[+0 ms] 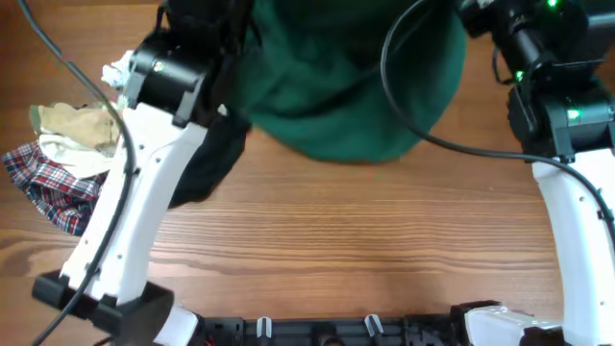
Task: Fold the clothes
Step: 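Pull the shirt edge right with the right gripper, stretching it, then lower the stretched shirt onto the table with both grippers and release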
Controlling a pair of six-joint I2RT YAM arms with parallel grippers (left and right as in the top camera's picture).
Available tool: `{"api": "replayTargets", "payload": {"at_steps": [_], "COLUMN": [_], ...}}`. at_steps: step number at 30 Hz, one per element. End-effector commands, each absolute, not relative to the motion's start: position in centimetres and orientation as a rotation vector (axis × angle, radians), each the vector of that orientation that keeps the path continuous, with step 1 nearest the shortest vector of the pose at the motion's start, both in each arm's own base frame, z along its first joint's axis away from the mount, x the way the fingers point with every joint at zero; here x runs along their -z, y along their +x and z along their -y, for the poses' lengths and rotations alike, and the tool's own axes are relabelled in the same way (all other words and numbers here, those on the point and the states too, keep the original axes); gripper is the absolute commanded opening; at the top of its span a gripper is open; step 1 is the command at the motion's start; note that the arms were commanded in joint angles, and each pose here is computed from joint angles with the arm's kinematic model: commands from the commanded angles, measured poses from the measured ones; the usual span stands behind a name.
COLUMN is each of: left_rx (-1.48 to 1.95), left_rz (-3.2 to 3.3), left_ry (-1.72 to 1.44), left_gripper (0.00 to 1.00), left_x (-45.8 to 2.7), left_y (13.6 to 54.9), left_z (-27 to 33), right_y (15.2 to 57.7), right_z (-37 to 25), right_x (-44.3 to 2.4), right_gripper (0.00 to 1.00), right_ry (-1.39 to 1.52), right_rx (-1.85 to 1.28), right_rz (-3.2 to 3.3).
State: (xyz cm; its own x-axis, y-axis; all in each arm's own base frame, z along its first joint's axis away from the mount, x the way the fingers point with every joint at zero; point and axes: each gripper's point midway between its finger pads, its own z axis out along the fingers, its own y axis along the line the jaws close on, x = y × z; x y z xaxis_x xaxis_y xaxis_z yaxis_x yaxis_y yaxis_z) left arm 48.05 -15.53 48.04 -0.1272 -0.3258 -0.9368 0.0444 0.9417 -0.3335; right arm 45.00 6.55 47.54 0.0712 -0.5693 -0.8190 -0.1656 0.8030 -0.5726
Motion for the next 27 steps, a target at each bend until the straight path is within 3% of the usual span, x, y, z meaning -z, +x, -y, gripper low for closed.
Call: {"api": "replayTargets", "payload": {"at_steps": [1, 4, 6, 14, 20, 27], "left_rx": [0.343, 0.358, 0.339, 0.132, 0.047, -0.015], "left_rz": [-1.527, -1.5, -1.58, -2.059, -2.313, -2.62], "left_ry": [-0.241, -0.241, -0.218, -0.12, -0.043, 0.043], "left_gripper": [0.04, 0.04, 0.04, 0.04, 0.04, 0.04], "left_x": [-51.8, -52.6, -50.8, -39.3, -34.2, -29.6], "left_y": [48.1, 47.9, 47.8, 44.7, 41.1, 35.4], "left_z": [15.1, 15.2, 15.7, 15.2, 14.2, 13.1], "right_y": [44.3, 43.7, 43.8, 40.7, 36.3, 30.4], "right_z": [-4.8, -3.5, -2.9, -6.5, -6.4, -7.3], "right_x": [-51.8, -54.0, -53.4, -39.6, -33.4, -29.5], "right_gripper": [0.04, 0.04, 0.04, 0.04, 0.04, 0.04], "right_ry": [-0.565, -0.535, -0.535, -0.762, -0.678, -0.559], "right_rx": [0.379, 0.421, 0.429, 0.014, -0.168, -0.404], "right_rz": [-1.367, -1.32, -1.349, -1.854, -2.209, -2.519]}}
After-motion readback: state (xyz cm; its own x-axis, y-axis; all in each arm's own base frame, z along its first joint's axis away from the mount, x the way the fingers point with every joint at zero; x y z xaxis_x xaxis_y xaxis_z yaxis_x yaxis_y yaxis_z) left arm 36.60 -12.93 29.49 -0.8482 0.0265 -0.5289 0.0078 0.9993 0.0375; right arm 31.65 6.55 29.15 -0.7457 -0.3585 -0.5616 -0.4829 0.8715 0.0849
